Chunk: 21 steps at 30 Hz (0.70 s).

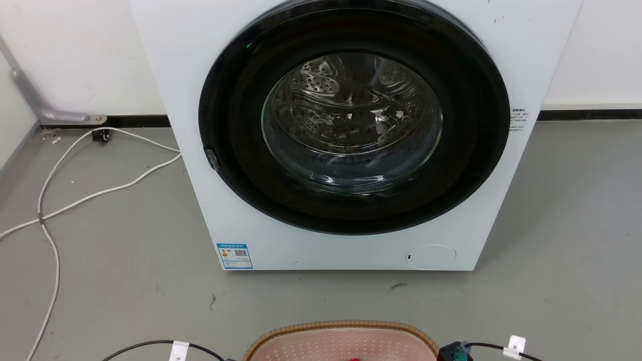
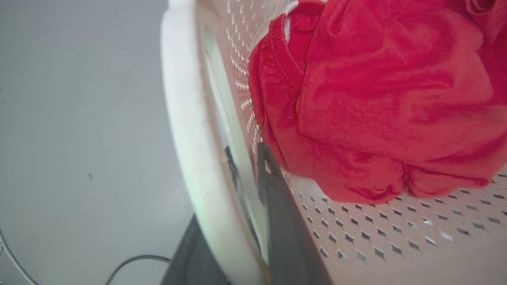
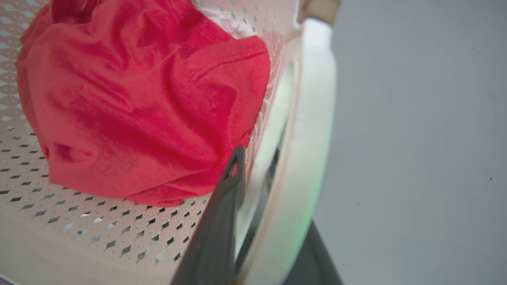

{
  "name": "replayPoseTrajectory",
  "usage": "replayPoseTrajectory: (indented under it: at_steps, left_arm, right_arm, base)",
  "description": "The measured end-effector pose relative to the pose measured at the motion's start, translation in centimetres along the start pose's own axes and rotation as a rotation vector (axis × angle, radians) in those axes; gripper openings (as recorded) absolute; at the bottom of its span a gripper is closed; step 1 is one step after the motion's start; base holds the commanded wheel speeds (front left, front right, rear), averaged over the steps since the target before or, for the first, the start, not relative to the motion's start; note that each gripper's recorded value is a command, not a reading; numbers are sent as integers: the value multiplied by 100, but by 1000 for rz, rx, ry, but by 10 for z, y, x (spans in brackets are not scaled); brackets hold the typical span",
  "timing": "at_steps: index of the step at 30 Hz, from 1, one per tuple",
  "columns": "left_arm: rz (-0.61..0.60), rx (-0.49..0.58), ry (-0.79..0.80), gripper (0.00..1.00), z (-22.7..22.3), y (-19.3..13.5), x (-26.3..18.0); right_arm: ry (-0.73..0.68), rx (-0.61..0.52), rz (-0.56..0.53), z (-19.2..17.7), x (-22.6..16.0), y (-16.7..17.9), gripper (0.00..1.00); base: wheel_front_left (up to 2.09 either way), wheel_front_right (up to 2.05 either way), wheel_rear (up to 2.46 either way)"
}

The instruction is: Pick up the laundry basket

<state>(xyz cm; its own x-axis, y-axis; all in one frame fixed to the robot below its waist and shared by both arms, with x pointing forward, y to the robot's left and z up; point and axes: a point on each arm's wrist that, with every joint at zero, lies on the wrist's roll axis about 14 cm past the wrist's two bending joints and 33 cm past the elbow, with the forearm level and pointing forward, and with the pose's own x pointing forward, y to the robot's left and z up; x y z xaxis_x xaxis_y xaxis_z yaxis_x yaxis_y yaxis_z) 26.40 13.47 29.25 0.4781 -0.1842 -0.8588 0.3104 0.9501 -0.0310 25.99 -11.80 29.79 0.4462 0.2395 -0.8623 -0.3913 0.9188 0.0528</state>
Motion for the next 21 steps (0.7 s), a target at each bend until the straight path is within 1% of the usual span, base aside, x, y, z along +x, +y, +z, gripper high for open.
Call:
replayPoseTrajectory:
  at_steps: [21]
  left_arm:
    - [-3,12,9,0,-1,-1,2]
  right_arm:
    - [16,-3,5,-3,1,0,0]
  base:
    - [0,0,0]
